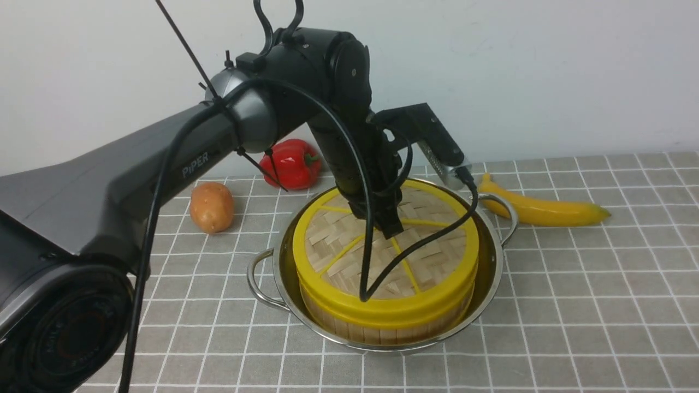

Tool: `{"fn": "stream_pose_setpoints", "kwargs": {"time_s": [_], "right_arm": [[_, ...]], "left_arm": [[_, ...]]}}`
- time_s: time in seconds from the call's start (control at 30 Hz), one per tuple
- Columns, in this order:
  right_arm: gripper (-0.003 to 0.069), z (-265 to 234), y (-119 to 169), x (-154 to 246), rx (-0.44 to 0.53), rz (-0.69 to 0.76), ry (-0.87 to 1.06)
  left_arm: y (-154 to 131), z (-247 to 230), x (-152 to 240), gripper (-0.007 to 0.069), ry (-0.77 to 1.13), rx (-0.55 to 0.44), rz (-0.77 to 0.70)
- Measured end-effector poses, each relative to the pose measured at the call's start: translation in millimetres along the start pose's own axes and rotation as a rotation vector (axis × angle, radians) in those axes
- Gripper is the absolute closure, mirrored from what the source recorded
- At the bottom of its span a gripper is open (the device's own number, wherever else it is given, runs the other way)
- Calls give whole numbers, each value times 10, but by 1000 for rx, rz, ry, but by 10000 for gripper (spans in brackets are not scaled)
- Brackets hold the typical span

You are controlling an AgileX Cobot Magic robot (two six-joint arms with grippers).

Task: Place the steamer in the pot on the grey tablecloth, and put the lid on the steamer.
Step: 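Place the yellow bamboo steamer lid onto the steamer in the pot with the left gripper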

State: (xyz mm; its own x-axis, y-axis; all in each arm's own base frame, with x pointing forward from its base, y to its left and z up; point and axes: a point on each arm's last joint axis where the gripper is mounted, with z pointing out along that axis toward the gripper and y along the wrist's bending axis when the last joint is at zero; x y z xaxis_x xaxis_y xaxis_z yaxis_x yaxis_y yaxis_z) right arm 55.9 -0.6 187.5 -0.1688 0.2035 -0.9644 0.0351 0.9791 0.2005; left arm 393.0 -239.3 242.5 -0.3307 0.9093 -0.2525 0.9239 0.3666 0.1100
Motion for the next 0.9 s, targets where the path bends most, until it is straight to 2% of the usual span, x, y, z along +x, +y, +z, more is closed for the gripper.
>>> {"fn": "stream_pose_setpoints", "kwargs": {"time_s": [0.9], "right_arm": [[416,0,0,0,0,0,0]], "left_arm": [[7,34,-2,509,12,7,50]]}}
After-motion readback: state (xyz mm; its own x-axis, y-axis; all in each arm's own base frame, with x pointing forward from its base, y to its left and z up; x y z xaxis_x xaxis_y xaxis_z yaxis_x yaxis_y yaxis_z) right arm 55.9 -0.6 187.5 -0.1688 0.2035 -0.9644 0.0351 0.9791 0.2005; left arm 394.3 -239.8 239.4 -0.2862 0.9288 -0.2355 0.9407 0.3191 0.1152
